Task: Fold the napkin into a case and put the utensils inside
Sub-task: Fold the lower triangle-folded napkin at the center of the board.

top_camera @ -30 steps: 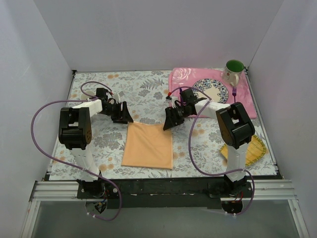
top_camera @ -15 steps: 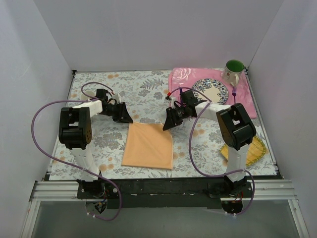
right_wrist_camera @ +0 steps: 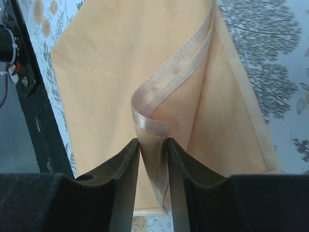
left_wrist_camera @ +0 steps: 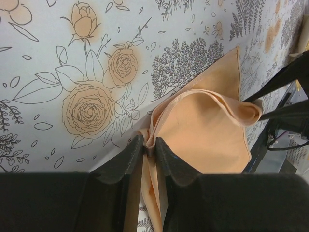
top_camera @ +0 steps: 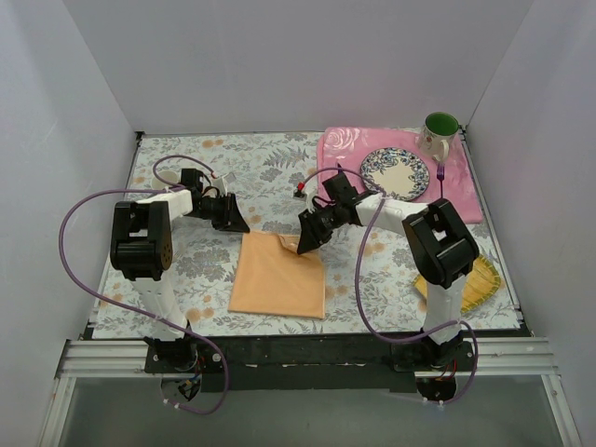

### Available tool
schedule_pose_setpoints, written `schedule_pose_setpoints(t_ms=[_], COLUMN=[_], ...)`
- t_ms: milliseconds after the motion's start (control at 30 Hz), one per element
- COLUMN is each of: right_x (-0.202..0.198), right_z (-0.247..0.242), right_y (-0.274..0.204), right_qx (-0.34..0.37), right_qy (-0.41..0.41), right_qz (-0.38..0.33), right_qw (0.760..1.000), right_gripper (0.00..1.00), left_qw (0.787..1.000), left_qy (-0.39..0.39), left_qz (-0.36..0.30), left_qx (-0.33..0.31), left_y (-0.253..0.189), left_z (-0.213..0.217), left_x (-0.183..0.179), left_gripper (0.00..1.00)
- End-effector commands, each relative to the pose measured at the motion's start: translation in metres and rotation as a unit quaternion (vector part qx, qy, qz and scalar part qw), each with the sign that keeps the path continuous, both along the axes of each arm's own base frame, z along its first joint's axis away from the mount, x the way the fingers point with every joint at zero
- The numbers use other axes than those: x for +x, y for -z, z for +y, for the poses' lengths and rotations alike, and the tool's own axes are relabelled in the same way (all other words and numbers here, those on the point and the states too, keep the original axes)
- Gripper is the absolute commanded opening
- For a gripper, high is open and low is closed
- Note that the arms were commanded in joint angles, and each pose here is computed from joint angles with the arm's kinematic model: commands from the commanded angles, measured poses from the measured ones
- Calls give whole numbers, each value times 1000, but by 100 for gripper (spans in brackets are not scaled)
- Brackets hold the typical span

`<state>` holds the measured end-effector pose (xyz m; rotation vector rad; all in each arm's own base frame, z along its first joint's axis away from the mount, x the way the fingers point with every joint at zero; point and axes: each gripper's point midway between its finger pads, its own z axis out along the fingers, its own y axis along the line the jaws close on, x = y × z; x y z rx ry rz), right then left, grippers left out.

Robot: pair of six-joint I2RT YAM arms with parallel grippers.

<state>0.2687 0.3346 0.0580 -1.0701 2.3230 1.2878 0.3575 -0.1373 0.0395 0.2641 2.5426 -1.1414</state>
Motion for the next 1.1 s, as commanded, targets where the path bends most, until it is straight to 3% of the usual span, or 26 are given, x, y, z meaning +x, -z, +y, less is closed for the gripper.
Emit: schedule_pose_setpoints(t_ms=[0, 200, 500, 733, 867, 1067], right_x=[-7, -16, 23, 31, 39, 34], right_z=[15, 22, -1, -7, -15, -19], right_y=[-28, -29, -8, -18, -9, 10], right_qx=[-2, -12, -68, -43, -72, -98], right_qy=[-38, -50, 10, 29, 49, 46], right_qz=[-73, -98, -112, -82, -90, -49], right_qw=[997, 994, 991, 995, 992, 993], right_gripper=[39, 48, 80, 73, 78, 87], left_qw=[999, 999, 999, 999, 999, 999], left_qy=[7, 6, 3, 4, 5, 4], left_qz=[-31, -31, -30, -31, -30, -30], left_qx=[-7, -8, -9, -12, -13, -14], left_y=[-17, -18, -17, -17, -17, -16], left_z=[0, 0, 0, -1, -2, -2], left_x=[1, 2, 5, 5, 4, 5], left_gripper=[16, 16, 17, 17, 17, 17])
